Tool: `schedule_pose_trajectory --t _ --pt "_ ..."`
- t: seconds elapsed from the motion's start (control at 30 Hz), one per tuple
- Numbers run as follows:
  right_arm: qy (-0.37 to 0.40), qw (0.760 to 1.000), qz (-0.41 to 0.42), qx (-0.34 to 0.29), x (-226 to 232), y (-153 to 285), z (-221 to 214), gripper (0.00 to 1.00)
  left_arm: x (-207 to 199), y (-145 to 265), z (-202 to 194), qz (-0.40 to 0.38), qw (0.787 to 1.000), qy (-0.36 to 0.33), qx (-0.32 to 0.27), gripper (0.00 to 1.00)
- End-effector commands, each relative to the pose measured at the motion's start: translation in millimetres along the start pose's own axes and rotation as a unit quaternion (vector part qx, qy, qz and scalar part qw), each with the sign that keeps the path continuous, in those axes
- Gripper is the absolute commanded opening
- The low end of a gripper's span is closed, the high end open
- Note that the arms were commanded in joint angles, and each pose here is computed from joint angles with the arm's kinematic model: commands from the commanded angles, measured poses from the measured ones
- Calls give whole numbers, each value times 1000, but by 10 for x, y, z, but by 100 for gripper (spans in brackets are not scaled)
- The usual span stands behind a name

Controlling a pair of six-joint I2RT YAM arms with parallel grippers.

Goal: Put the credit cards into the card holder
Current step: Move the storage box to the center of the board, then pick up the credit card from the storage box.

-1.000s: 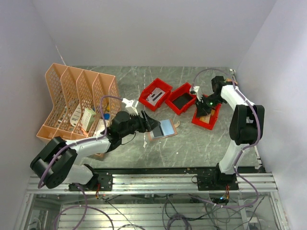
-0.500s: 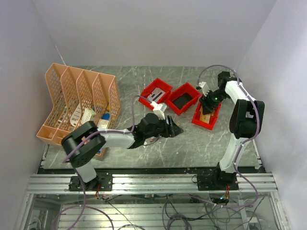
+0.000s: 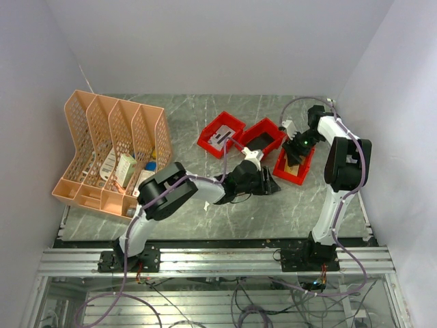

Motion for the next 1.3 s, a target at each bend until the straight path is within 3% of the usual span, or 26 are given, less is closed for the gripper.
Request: schedule_pose_trajectory --t 0.0,0.5,1.03,1.27 --pt "-3 1000 21 -13 37 13 -13 63 1 -190 -21 1 1000 -1 10 58" --pt "-53 993 91 -43 286 204 22 43 167 -574 11 32 999 -26 28 54" --pt "-107 973 184 -87 624 312 86 29 243 -555 152 41 999 -29 18 53" --pt "-118 970 195 -88 720 279 42 29 250 -574 172 38 999 -28 18 53"
Point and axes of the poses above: each gripper's point midway between its finger pads, its own y axis back along the fingers, its own x axis along the line the jaws close on, z = x × y, the point moved 9 cm from there along y, back along the fingers, and after that the axes turned 6 degrees about y, right-handed, at the moved point
